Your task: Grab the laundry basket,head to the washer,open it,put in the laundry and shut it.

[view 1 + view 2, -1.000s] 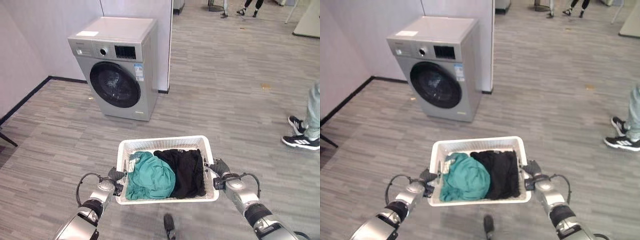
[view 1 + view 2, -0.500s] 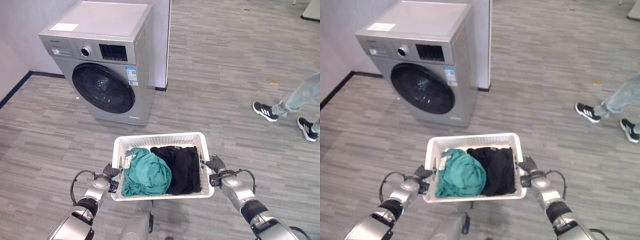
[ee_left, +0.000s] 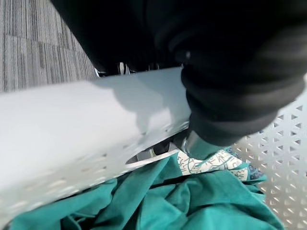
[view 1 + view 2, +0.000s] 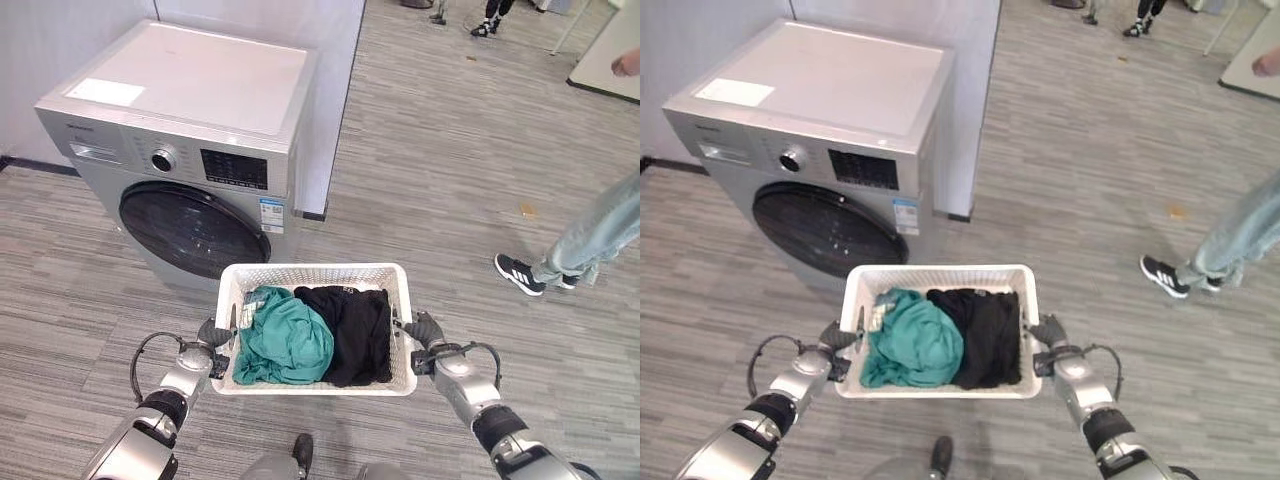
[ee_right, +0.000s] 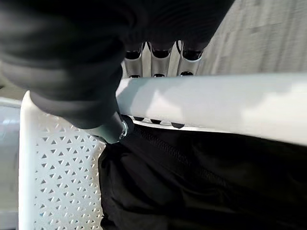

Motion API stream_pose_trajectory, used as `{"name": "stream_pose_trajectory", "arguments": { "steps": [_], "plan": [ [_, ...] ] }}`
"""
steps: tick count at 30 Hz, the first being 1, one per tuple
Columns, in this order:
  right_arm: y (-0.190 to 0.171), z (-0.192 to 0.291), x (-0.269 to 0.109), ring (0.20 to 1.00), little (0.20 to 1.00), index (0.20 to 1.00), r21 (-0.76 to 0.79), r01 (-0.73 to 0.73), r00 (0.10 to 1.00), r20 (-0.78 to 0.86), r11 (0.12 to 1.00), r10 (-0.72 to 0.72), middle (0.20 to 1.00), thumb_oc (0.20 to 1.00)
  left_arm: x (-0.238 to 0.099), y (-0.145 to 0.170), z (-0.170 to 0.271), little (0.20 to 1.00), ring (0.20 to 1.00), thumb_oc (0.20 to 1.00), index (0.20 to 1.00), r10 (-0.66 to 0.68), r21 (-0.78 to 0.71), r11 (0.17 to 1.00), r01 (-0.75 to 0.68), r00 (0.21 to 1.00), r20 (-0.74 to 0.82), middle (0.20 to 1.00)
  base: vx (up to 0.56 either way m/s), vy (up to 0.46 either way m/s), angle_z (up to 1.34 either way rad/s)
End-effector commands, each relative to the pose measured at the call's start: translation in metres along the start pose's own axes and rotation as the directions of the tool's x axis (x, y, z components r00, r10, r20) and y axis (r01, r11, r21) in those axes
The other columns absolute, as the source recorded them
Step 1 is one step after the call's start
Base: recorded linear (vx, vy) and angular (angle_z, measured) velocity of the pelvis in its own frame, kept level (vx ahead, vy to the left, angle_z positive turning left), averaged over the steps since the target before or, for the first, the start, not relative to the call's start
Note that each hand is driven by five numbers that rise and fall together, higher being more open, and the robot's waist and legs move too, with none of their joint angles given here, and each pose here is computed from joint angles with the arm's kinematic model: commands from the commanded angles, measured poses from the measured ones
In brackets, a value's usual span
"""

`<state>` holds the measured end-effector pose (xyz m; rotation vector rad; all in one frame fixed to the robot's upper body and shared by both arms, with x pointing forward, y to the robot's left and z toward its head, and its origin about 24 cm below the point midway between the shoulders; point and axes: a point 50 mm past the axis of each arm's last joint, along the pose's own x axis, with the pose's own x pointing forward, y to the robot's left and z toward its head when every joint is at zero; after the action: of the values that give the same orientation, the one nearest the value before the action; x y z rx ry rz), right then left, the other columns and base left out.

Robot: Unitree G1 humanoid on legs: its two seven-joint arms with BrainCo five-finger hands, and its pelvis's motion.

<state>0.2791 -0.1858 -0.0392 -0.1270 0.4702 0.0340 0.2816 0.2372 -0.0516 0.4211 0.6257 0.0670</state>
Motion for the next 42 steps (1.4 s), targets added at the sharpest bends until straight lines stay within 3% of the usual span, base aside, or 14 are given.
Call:
{"name": "stream_pose_trajectory", "arguments": {
  "steps": [1, 8, 15, 19, 29, 42],
  "plan": [
    [0.017, 0.042, 0.006, 0.200, 0.200, 0.200, 0.016, -0.131, 0.975, 0.183, 0.991, 0.125, 0.200, 0.200, 0.003, -0.017, 0.060, 0.200, 0.200, 0.200, 0.200, -0.086, -0.058, 0.993, 0.102, 0.970, 0.227, 0.200, 0.22, -0.085, 0.46],
    [-0.003, 0.018, 0.001, 0.200, 0.200, 0.200, 0.036, -0.076, 0.992, 0.105, 0.996, 0.072, 0.200, 0.200, 0.000, -0.048, 0.067, 0.200, 0.200, 0.200, 0.200, -0.153, -0.080, 0.981, 0.178, 0.955, 0.253, 0.200, 0.10, -0.104, 0.57],
    [-0.017, -0.004, -0.004, 0.200, 0.200, 0.200, 0.056, -0.034, 0.999, 0.033, 0.998, 0.032, 0.200, 0.200, 0.002, -0.064, 0.065, 0.200, 0.200, 0.200, 0.200, -0.211, 0.070, 0.977, 0.201, 0.956, 0.205, 0.200, 0.05, -0.040, 0.10],
    [-0.014, -0.014, -0.003, 0.200, 0.200, 0.200, 0.051, -0.055, 0.998, -0.018, 0.997, 0.056, 0.200, 0.200, 0.001, -0.072, 0.053, 0.200, 0.200, 0.200, 0.200, -0.250, 0.083, 0.967, 0.239, 0.955, 0.161, 0.200, 0.01, -0.069, 0.45],
    [-0.001, 0.003, 0.001, 0.200, 0.200, 0.200, 0.016, -0.111, 0.993, 0.036, 0.994, 0.111, 0.200, 0.200, 0.002, -0.066, 0.047, 0.200, 0.200, 0.200, 0.200, -0.228, 0.054, 0.974, 0.222, 0.964, 0.140, 0.200, 0.00, -0.020, 0.20],
    [-0.015, 0.024, -0.008, 0.200, 0.200, 0.200, 0.008, -0.104, 0.984, 0.143, 0.995, 0.102, 0.200, 0.200, 0.001, -0.064, 0.074, 0.200, 0.200, 0.200, 0.200, -0.232, 0.074, 0.972, 0.221, 0.944, 0.236, 0.200, -0.01, -0.021, 0.04]
  ]
}}
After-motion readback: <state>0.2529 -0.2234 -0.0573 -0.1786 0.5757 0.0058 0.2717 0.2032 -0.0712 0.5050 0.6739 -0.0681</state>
